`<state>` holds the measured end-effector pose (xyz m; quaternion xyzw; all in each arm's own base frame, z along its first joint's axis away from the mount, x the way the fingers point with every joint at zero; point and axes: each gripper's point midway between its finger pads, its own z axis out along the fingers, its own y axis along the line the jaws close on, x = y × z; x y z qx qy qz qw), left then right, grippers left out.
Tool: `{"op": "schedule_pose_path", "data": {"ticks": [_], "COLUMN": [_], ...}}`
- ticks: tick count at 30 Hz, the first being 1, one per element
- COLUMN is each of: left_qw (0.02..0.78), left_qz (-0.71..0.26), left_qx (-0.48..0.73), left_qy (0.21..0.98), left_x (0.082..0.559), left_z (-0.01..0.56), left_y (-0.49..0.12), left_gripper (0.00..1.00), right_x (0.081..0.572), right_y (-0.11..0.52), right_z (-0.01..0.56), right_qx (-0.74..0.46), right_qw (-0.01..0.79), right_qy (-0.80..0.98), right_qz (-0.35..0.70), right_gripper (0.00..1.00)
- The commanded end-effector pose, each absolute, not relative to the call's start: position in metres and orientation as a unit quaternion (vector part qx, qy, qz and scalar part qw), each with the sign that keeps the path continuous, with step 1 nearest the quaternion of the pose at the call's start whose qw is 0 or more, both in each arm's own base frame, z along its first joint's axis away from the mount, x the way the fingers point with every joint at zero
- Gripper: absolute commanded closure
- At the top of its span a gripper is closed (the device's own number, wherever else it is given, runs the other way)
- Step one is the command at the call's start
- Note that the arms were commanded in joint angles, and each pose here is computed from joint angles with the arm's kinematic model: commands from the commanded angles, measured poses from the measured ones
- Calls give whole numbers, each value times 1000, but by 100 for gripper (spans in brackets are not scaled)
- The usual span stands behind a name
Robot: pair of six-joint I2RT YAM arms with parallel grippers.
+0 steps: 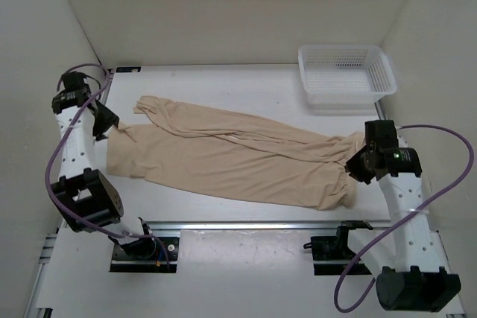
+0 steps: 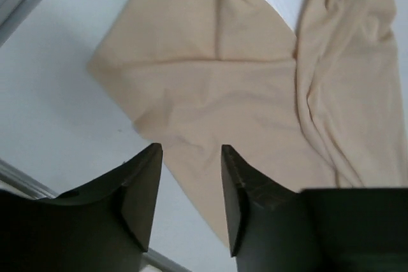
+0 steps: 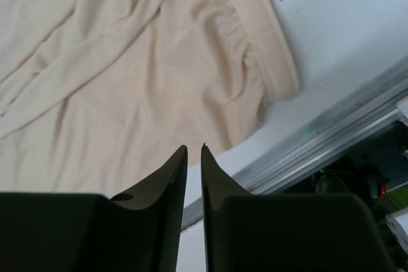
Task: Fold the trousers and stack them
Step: Flatten the trousers out
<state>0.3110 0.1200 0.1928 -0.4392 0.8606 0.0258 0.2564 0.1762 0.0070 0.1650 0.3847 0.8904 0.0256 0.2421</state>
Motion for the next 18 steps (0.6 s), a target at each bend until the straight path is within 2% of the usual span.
{"op": "schedule_pose_path", "data": {"ticks": [1, 2, 3, 4, 6, 7, 8, 9, 13, 14, 15, 16, 17, 18], "left_qw": [269, 266, 280, 271, 250, 261, 247, 254, 229, 224, 223, 238, 221, 221], "left_qz": [-16, -16, -20, -20, -18, -24, -24, -27, -17, -17, -23, -26, -25, -25], "left_qx": [-358, -346, -327, -323, -314, -312, -307, -298, -280, -280, -272, -265, -270, -270], "left_qy": [894, 900, 902, 907, 916, 913, 919, 920, 932, 933, 936, 934, 937, 937], "left_x": [354, 362, 377, 382, 398, 410, 422, 432, 468, 472, 479, 491, 495, 500], "left_z": [194, 191, 201, 198, 183, 193, 179, 191, 165, 161, 157, 163, 147, 143], "left_y": [91, 87, 81, 78, 78, 79, 75, 70, 57, 58, 50, 45, 46, 46], "left_gripper": [50, 54, 59, 59, 59, 54, 53, 53, 42, 32, 28, 26, 25, 23], "right_x": [223, 230, 237, 246, 269, 277, 292, 299, 324, 332, 336, 339, 347, 349], "right_y": [12, 9, 6, 2, -8, -16, -18, -21, -35, -41, -48, -53, -57, -67], "right_z": [188, 190, 185, 187, 190, 188, 183, 179, 145, 146, 143, 132, 134, 133], "right_qx": [370, 360, 363, 360, 363, 367, 368, 372, 388, 389, 398, 398, 402, 403], "right_qw": [292, 298, 286, 291, 294, 294, 288, 277, 219, 223, 219, 203, 206, 208], "right_qy": [880, 883, 886, 886, 884, 882, 884, 886, 895, 894, 891, 895, 892, 891], "right_qz": [57, 48, 33, 22, 9, 3, 6, 18, 20, 19, 15, 9, 9, -7], "right_gripper": [82, 92, 96, 100, 100, 100, 100, 100, 91, 86, 86, 85, 83, 78]}}
